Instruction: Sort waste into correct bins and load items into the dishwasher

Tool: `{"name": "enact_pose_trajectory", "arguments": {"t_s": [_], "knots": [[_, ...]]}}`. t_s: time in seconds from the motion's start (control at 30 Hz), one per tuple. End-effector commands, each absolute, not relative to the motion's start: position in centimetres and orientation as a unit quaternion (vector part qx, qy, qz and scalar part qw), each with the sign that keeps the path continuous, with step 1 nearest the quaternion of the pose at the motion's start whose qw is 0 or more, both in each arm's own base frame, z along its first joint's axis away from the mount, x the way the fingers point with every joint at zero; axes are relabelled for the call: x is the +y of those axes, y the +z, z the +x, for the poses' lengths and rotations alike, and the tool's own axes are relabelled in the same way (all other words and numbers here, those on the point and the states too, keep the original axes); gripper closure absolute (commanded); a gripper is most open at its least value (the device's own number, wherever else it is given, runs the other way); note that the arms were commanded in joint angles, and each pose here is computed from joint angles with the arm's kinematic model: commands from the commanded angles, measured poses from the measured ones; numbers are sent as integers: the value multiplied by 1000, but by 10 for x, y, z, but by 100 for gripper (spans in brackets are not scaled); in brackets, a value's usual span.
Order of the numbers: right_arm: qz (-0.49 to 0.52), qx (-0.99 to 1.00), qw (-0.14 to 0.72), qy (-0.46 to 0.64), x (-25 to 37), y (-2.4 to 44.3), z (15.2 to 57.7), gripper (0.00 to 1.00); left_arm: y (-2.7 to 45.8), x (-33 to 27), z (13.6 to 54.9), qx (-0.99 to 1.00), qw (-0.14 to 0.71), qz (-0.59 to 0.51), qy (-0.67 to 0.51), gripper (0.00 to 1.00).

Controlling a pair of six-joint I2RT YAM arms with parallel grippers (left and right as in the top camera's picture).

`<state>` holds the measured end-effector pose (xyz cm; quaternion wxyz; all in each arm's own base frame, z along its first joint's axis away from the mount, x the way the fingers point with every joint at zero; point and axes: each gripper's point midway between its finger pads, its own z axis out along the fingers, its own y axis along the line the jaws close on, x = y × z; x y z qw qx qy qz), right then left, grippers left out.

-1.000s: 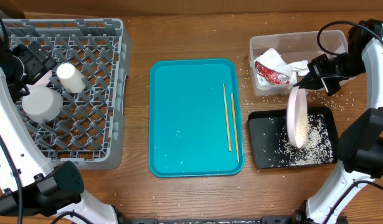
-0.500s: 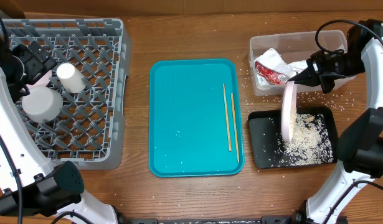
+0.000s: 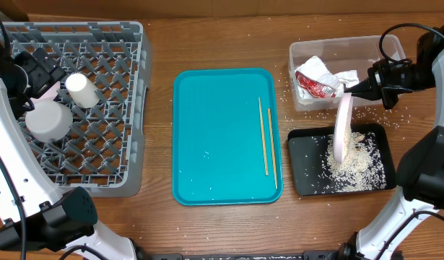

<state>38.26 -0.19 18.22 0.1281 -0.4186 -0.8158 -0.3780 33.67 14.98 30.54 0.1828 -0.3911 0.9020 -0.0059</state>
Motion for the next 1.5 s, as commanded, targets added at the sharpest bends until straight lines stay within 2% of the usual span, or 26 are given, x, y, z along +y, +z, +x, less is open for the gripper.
{"name": "enact_pose_trajectory", "arguments": {"t_s": [0.0,0.37,0.5,0.93,1.1,1.47], "knots": [[-412,-807,112,-408,1,201,382,97,304,149,336,899,180,-400,-8,0],[-442,-788,109,-415,-17,201,381,97,304,149,336,899,180,-400,-8,0],[-395,-791,85,-460,-11,213,387,97,304,149,336,899,180,-400,-8,0],[-383,-776,72,-496,-11,224,391,97,304,149,336,899,180,-400,-8,0],[-385,-799,72,-456,-18,211,385,97,304,149,336,899,180,-400,-8,0],[-399,-789,112,-453,-18,185,363,97,304,149,336,899,180,-400,-8,0]]}}
